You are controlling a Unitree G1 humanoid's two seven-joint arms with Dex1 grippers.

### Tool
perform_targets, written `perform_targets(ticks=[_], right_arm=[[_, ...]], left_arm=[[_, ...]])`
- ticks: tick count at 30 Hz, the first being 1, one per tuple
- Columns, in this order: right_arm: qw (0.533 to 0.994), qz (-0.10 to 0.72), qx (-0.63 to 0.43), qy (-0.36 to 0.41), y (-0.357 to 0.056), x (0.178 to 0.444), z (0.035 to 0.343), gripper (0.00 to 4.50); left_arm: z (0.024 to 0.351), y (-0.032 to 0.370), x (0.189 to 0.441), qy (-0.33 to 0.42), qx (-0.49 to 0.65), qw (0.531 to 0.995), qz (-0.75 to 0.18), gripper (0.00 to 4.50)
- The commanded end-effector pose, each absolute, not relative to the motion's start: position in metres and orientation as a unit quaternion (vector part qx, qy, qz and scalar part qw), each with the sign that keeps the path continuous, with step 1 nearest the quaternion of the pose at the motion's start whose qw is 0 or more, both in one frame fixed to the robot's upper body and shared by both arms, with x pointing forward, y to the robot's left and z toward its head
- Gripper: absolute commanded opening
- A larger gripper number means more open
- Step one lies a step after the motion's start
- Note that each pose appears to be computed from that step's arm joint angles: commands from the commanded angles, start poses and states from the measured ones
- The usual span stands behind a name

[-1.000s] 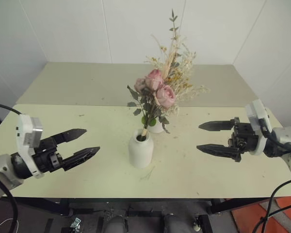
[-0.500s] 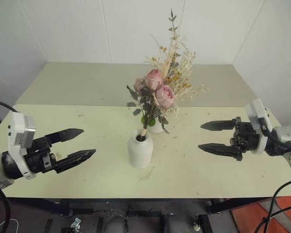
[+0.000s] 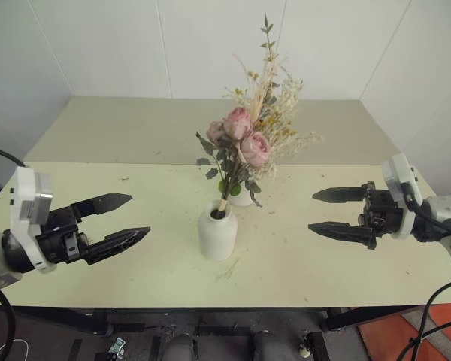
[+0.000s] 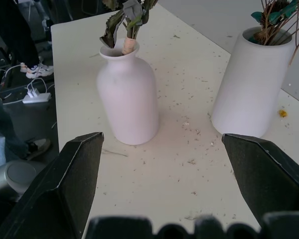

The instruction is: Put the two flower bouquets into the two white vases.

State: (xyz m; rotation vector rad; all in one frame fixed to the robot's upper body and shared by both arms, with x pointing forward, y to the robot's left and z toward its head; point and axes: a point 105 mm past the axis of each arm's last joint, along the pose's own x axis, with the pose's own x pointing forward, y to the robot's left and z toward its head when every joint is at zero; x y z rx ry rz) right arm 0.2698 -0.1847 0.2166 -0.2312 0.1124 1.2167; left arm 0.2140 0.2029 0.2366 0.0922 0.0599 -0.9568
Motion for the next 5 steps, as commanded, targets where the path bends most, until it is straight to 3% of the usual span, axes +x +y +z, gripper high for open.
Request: perform_targets(ticks=[1, 5], right_arm=[[0.815, 0.563, -0.134, 0.031, -0.1878, 0.2671, 0.2288, 4.50], [0.816, 0.560, -0.136, 0.033, -0.1872, 0.2666, 0.2273, 4.50]], left_arm=[[0.2434, 0.1996, 0.2132, 0.016, 0.054, 0.883, -0.467, 4.46], [0.2422, 0.1978, 0.2125, 0.022, 0.047, 0.878, -0.475, 4.46]])
